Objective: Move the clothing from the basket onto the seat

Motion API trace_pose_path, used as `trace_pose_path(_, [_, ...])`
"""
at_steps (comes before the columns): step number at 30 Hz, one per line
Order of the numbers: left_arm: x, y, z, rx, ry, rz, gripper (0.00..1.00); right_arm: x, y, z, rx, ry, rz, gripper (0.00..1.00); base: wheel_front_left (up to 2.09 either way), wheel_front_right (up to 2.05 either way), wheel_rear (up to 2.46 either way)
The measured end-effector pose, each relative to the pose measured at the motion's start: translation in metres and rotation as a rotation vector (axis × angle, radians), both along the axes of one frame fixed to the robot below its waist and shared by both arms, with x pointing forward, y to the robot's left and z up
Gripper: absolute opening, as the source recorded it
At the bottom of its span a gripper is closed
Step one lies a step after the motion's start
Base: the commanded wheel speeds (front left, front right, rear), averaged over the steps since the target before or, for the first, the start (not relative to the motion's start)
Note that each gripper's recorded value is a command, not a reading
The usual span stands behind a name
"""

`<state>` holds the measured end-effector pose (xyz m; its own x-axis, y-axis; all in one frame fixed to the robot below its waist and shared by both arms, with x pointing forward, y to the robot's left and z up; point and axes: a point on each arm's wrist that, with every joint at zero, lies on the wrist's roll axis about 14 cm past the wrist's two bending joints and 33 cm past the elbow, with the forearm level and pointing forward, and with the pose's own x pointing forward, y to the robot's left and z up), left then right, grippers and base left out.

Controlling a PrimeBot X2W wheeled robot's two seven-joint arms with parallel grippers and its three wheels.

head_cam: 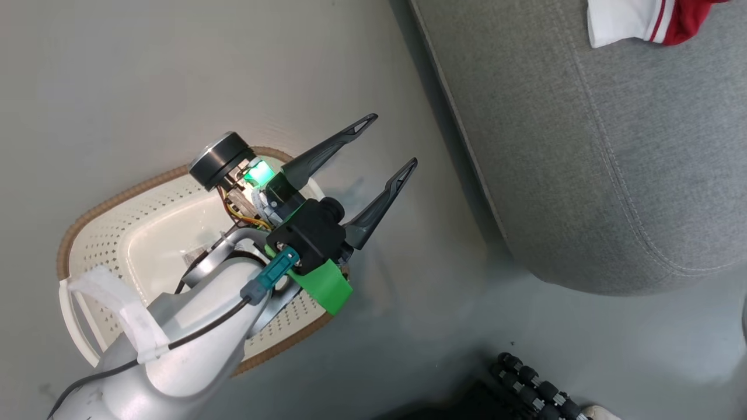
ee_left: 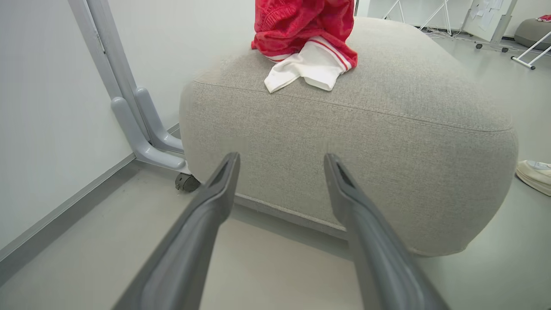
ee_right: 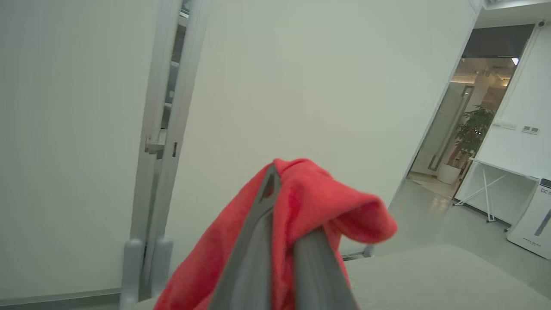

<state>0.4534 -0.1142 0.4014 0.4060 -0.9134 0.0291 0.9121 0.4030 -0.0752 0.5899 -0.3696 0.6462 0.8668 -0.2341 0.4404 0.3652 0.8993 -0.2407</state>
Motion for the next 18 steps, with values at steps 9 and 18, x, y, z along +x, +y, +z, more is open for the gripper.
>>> trace_pose_path(9, [0.003, 0.003, -0.017, 0.008, 0.027, 0.000, 1.00, 0.007, 0.001, -0.114, 0.151, 0.230, -0.034, 0.00, 0.00, 0.00, 0.00])
trace_pose_path(18, [0.007, 0.004, -0.008, -0.008, 0.002, 0.009, 1.00, -0.020, 0.002, -0.190, 0.261, 0.398, -0.074, 0.00, 0.00, 0.00, 0.00])
